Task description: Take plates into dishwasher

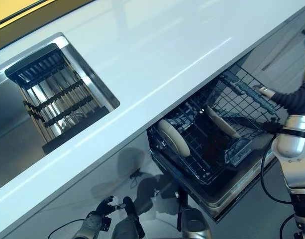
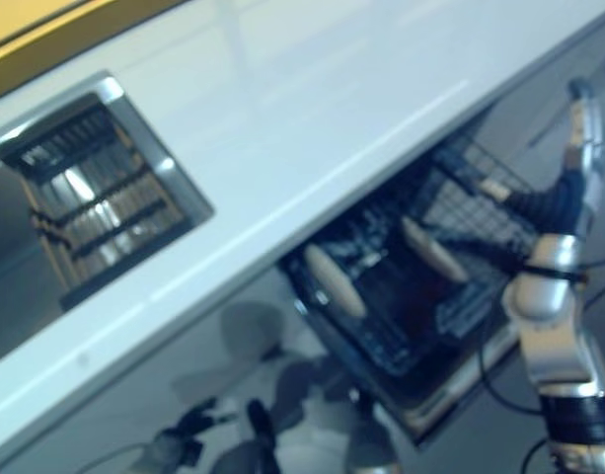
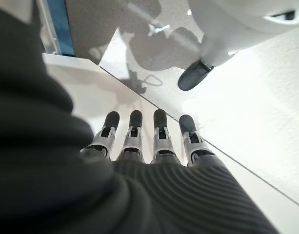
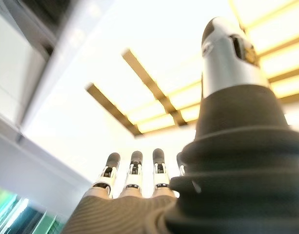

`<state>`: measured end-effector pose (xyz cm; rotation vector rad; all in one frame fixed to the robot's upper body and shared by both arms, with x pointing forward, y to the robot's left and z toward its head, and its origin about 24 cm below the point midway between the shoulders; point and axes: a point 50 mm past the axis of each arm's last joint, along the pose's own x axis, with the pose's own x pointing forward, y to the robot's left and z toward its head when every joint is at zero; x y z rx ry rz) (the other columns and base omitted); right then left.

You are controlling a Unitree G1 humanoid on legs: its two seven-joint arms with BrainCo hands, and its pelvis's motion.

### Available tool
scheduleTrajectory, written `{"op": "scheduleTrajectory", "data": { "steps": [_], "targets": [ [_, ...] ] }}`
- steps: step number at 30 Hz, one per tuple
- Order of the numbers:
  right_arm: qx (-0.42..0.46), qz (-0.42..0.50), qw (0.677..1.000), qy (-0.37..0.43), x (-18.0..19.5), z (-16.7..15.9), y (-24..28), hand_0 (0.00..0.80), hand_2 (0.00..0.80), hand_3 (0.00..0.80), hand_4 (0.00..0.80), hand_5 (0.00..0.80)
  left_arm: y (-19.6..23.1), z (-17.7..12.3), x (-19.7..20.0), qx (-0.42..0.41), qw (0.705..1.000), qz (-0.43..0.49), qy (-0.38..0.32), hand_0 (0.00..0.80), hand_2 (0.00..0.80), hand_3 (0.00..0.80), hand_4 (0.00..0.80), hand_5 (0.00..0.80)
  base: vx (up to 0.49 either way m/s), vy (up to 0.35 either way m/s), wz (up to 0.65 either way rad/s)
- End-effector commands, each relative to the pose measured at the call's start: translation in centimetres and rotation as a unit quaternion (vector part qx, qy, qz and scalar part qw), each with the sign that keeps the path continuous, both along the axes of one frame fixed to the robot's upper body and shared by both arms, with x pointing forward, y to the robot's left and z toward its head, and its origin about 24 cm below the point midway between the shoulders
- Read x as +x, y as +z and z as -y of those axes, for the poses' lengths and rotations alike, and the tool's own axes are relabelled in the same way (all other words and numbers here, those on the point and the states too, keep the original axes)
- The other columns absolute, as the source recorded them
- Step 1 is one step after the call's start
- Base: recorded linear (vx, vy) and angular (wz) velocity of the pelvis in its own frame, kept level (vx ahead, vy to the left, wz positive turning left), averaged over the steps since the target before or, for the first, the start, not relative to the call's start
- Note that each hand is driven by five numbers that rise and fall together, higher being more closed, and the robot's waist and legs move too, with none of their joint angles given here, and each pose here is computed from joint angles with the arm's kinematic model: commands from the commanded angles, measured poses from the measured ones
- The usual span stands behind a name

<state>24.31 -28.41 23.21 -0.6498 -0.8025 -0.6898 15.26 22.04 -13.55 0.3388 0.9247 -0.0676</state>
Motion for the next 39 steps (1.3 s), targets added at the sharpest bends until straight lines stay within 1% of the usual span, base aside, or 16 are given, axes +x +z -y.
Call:
{"op": "scheduleTrajectory", "data": {
  "steps": [1, 4, 5, 8, 13, 15, 16, 17, 19, 21, 24, 28, 29, 35, 39],
  "targets": [
    [0.136, 0.111, 0.984, 0.040, -2.4, 2.1, 0.2, 0.000, 0.000, 0.000, 0.000, 0.000, -0.5, -1.0, -1.1, 0.014, 1.000, -0.015, 0.022, 0.000, 0.000, 0.000, 0.000, 0.000, 0.009, 0.051, -0.09],
    [0.233, 0.119, 0.964, 0.045, -2.9, 4.0, -2.3, 0.000, 0.000, 0.000, 0.000, 0.000, -0.5, -1.1, -1.2, 0.011, 0.999, -0.016, 0.026, 0.000, 0.000, 0.000, 0.000, 0.000, 0.000, 0.038, -0.10],
    [0.291, 0.123, 0.948, 0.034, -3.3, 5.5, -4.2, 0.000, 0.000, 0.000, 0.000, 0.000, -0.5, -1.2, -1.2, 0.012, 0.999, -0.018, 0.027, 0.000, 0.000, 0.000, 0.000, 0.000, -0.007, 0.028, -0.10],
    [0.379, 0.113, 0.918, 0.003, -4.1, 8.1, -7.6, 0.000, 0.000, 0.000, 0.000, 0.000, -0.4, -1.4, -0.9, 0.012, 0.999, -0.019, 0.028, 0.000, 0.000, 0.000, 0.000, 0.000, -0.012, 0.018, -0.08],
    [0.448, 0.068, 0.889, -0.070, -4.7, 10.6, -11.6, 0.000, 0.000, 0.000, 0.000, 0.000, -0.2, -1.4, -0.4, 0.013, 0.999, -0.018, 0.022, 0.000, 0.000, 0.000, 0.000, 0.000, -0.014, -0.003, -0.07],
    [0.476, 0.054, 0.873, -0.089, -5.0, 11.5, -13.1, 0.000, 0.000, 0.000, 0.000, 0.000, -0.2, -1.3, -0.2, 0.014, 1.000, -0.019, 0.017, 0.000, 0.000, 0.000, 0.000, 0.000, -0.008, -0.005, -0.03],
    [0.500, 0.043, 0.859, -0.104, -5.3, 12.1, -14.3, 0.000, 0.000, 0.000, 0.000, 0.000, -0.2, -1.2, -0.2, 0.014, 1.000, -0.018, 0.013, 0.000, 0.000, 0.000, 0.000, 0.000, -0.034, -0.018, 0.00],
    [0.512, 0.037, 0.851, -0.111, -5.4, 12.3, -14.9, 0.000, 0.000, 0.000, 0.000, 0.000, -0.2, -1.1, 0.0, 0.014, 1.000, -0.016, 0.010, 0.000, 0.000, 0.000, 0.000, 0.000, -0.044, -0.017, 0.00],
    [0.532, 0.018, 0.837, -0.125, -5.4, 12.3, -16.1, 0.000, 0.000, 0.000, 0.000, 0.000, -0.1, -1.0, 0.3, 0.013, 1.000, -0.013, 0.003, 0.000, 0.000, 0.000, 0.000, 0.000, -0.019, -0.001, 0.00],
    [0.542, 0.005, 0.830, -0.132, -5.3, 12.2, -16.8, 0.000, 0.000, 0.000, 0.000, 0.000, 0.0, -0.8, 0.5, 0.012, 1.000, -0.010, 0.001, 0.000, 0.000, 0.000, 0.000, 0.000, -0.017, 0.009, -0.01],
    [0.580, -0.028, 0.803, -0.134, -5.3, 11.6, -19.5, 0.000, 0.000, 0.000, 0.000, 0.000, 0.2, -0.4, 1.2, 0.008, 1.000, -0.004, -0.011, 0.000, 0.000, 0.000, 0.000, 0.000, -0.051, 0.023, 0.00],
    [0.610, -0.077, 0.780, -0.119, -5.2, 10.5, -21.8, 0.000, 0.000, 0.000, 0.000, 0.000, 0.3, -0.1, 1.6, 0.008, 1.000, 0.000, -0.021, 0.000, 0.000, 0.000, 0.000, 0.000, -0.042, 0.010, 0.00],
    [0.623, -0.098, 0.769, -0.106, -4.9, 9.8, -22.9, 0.000, 0.000, 0.000, 0.000, 0.000, 0.4, 0.0, 1.7, 0.008, 1.000, 0.003, -0.025, 0.000, 0.000, 0.000, 0.000, 0.000, -0.047, 0.014, 0.00],
    [0.663, -0.155, 0.729, -0.076, -5.1, 8.0, -26.4, 0.000, 0.000, 0.000, 0.000, 0.000, 0.7, 0.4, 2.4, 0.007, 0.999, 0.011, -0.045, 0.000, 0.000, 0.000, 0.000, 0.000, -0.040, -0.001, 0.01],
    [0.674, -0.183, 0.714, -0.049, -4.7, 7.2, -27.3, 0.000, 0.000, 0.000, 0.000, 0.000, 1.0, 0.7, 3.1, 0.007, 0.998, 0.016, -0.054, 0.000, 0.000, 0.000, 0.000, 0.000, -0.029, -0.006, 0.05]
  ]
}}
